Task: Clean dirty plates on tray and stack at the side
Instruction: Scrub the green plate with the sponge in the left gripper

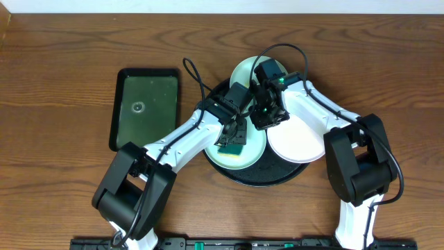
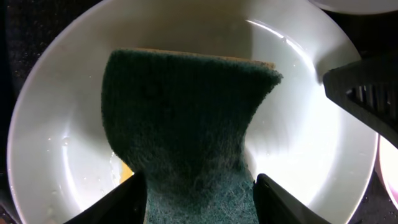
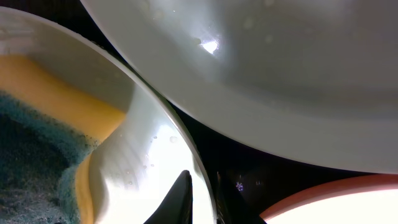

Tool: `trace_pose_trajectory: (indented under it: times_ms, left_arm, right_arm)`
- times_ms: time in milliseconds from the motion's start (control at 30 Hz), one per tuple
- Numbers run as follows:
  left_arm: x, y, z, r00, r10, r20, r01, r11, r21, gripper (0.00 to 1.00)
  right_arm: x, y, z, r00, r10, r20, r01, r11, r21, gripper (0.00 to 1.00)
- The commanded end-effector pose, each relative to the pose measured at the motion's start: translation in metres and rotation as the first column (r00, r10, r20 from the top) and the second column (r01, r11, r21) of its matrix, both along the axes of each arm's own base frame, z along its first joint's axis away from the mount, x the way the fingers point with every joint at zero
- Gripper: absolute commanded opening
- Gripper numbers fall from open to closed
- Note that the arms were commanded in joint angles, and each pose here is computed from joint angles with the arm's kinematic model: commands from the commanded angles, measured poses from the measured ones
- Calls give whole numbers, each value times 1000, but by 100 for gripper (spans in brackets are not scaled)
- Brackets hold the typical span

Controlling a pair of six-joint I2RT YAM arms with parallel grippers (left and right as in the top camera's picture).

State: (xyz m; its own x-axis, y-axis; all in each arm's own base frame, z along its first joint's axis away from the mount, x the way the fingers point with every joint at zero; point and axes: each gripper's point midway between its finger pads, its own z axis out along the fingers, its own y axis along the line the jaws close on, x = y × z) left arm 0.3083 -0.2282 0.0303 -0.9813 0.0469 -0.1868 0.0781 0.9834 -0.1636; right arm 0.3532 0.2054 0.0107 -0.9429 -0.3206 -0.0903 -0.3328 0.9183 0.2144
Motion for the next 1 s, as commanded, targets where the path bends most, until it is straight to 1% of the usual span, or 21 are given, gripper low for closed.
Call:
trace_pose_trajectory:
  times_ms: [0, 433, 533, 767, 800, 833, 967]
  left_arm:
    - [2, 10, -10, 1000, 22, 8, -22, 998, 61, 56]
    - [4, 10, -13, 1000, 25, 10, -26, 998, 65, 57]
    - [3, 10, -16, 998, 57, -2, -56, 997, 61, 57]
    - [-2, 8, -26, 998, 52, -39, -49, 997, 57, 56]
    - [-2, 8, -26, 998, 52, -39, -49, 997, 57, 54]
    - [-2, 8, -26, 998, 52, -38, -50, 997, 57, 50]
    - [-1, 7, -26, 998, 52, -36, -50, 997, 55, 26]
  right_arm:
    - [-7, 5, -2, 1000, 3, -18, -2, 1000, 10, 11]
    - [-10, 3, -5, 1000, 2, -27, -2, 1000, 6, 11]
    - [-9, 4, -5, 1000, 3, -23, -2, 1000, 8, 10]
    - [-9, 4, -5, 1000, 3, -23, -2, 1000, 8, 10]
    - [-9, 4, -5, 1000, 3, -22, -2, 1000, 8, 10]
    - [-9, 4, -5, 1000, 3, -22, -2, 1000, 8, 10]
    - [-9, 4, -5, 1000, 3, -22, -2, 1000, 8, 10]
